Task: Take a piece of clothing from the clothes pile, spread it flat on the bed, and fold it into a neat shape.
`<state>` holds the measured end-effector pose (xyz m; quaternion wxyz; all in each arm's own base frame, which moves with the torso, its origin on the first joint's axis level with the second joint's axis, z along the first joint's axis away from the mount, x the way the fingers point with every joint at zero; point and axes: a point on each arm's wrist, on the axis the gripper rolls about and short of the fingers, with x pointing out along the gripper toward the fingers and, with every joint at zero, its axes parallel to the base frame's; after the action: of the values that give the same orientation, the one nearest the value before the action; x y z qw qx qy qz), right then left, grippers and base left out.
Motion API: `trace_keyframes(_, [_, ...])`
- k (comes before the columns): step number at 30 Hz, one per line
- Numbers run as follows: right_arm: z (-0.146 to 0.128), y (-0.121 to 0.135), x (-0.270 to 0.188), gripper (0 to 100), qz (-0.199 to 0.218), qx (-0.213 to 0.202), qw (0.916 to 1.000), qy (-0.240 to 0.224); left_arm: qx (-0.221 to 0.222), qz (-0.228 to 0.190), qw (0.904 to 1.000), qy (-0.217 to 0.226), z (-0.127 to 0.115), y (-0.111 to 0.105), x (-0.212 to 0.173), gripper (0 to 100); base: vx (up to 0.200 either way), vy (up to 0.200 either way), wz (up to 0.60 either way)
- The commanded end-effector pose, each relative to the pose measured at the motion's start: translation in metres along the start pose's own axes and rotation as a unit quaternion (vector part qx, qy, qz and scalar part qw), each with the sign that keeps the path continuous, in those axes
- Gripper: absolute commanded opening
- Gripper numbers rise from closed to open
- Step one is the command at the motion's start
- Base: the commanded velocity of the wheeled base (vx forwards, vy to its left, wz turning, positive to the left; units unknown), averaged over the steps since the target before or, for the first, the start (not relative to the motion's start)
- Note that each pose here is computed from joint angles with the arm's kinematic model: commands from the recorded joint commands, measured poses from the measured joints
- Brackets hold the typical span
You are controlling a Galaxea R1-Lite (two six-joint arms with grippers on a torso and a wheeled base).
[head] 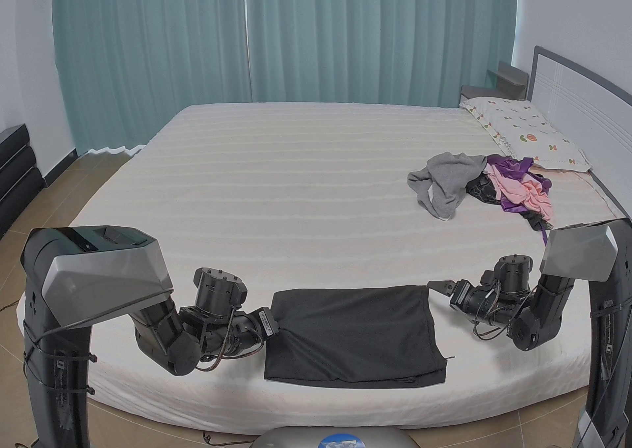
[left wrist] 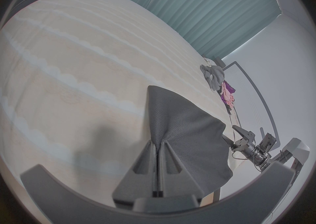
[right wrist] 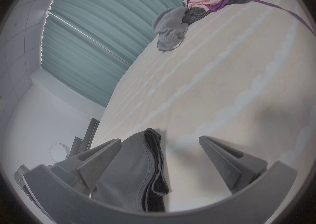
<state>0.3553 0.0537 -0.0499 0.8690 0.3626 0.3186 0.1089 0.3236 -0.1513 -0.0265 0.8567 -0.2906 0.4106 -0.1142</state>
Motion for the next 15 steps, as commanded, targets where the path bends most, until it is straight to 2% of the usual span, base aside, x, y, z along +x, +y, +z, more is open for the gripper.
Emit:
trace_keyframes(1, [0.0004,0.0005,-0.0002,100,0.001,0.0,1.0,-0.001,0.0,0.0,1.0,0.001,-0.0004,0.0001,-0.0006,0,0.0,0.2,0.0])
trace_keyframes(15, [0.0001,0.0002,0.0,100,0.0,0.0,1.0,0.0,-0.002,0.008,1.0,0.001,-0.0011,0.002,-0.0035,0,0.0,0.2,0.0])
